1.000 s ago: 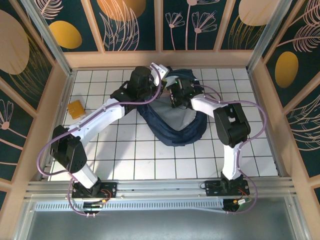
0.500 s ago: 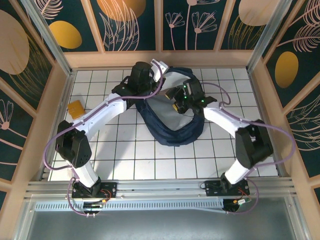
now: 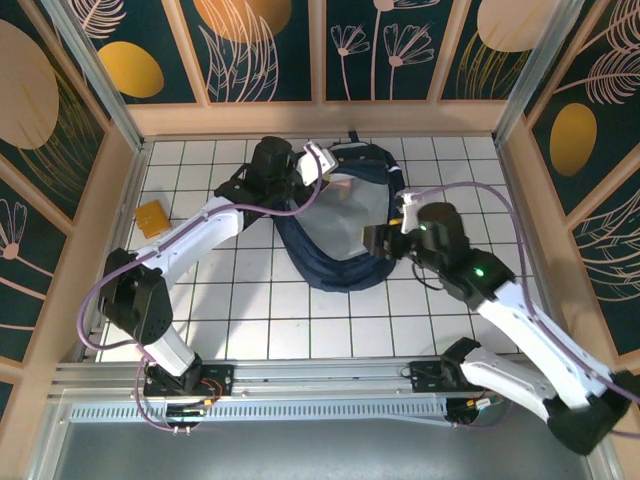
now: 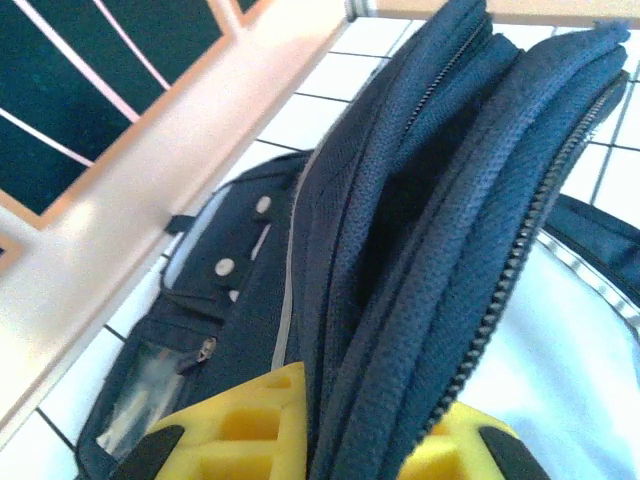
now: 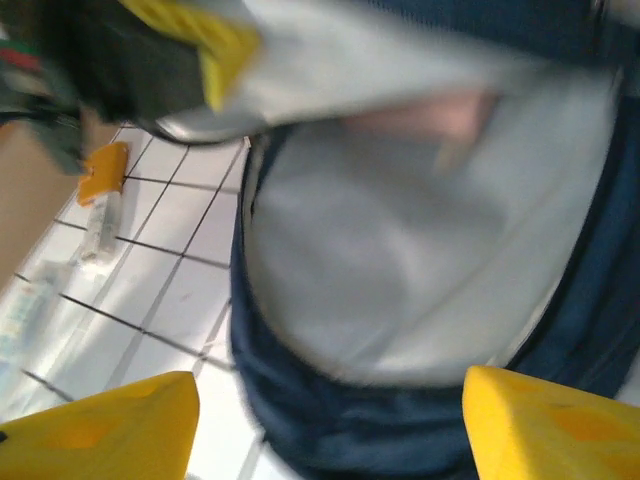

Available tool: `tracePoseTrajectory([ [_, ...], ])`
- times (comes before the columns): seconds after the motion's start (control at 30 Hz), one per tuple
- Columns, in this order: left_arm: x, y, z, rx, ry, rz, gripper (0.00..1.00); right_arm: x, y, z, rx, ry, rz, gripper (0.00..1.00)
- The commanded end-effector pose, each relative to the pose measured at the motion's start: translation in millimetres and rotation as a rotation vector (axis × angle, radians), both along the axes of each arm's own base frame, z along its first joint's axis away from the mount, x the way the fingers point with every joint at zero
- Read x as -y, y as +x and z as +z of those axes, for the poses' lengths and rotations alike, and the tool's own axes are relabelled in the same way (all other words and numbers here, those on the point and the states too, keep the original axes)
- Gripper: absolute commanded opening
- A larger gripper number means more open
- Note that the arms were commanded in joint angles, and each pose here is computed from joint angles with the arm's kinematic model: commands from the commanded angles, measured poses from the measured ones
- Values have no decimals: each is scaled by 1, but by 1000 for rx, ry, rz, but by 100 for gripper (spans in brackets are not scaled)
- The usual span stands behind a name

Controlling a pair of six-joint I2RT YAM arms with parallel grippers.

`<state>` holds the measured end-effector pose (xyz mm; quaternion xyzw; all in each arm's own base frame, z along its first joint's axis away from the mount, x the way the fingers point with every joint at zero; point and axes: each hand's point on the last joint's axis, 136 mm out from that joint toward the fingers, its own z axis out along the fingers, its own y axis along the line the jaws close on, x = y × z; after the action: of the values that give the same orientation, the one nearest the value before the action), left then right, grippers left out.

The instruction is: Pack the student bag

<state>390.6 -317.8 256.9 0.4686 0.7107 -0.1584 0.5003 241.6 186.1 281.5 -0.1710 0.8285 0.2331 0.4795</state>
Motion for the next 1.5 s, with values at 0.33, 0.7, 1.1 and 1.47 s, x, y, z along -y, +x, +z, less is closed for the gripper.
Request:
tracePoseTrajectory([
  [0.33, 1, -54, 26, 105, -65, -224, 1, -32, 83, 16, 796, -758, 296, 89],
  [0.7, -9, -50, -7, 97, 38, -196, 1, -60, 54, -6, 742, -712, 695, 87],
  [1.1, 1, -49, -3, 134, 55, -266, 6, -48, 112, -19, 666, -745, 548, 71],
  [1.47, -94, -64, 67, -124, -296, 402, 99, -54, 107, -3, 665, -674, 512, 0],
])
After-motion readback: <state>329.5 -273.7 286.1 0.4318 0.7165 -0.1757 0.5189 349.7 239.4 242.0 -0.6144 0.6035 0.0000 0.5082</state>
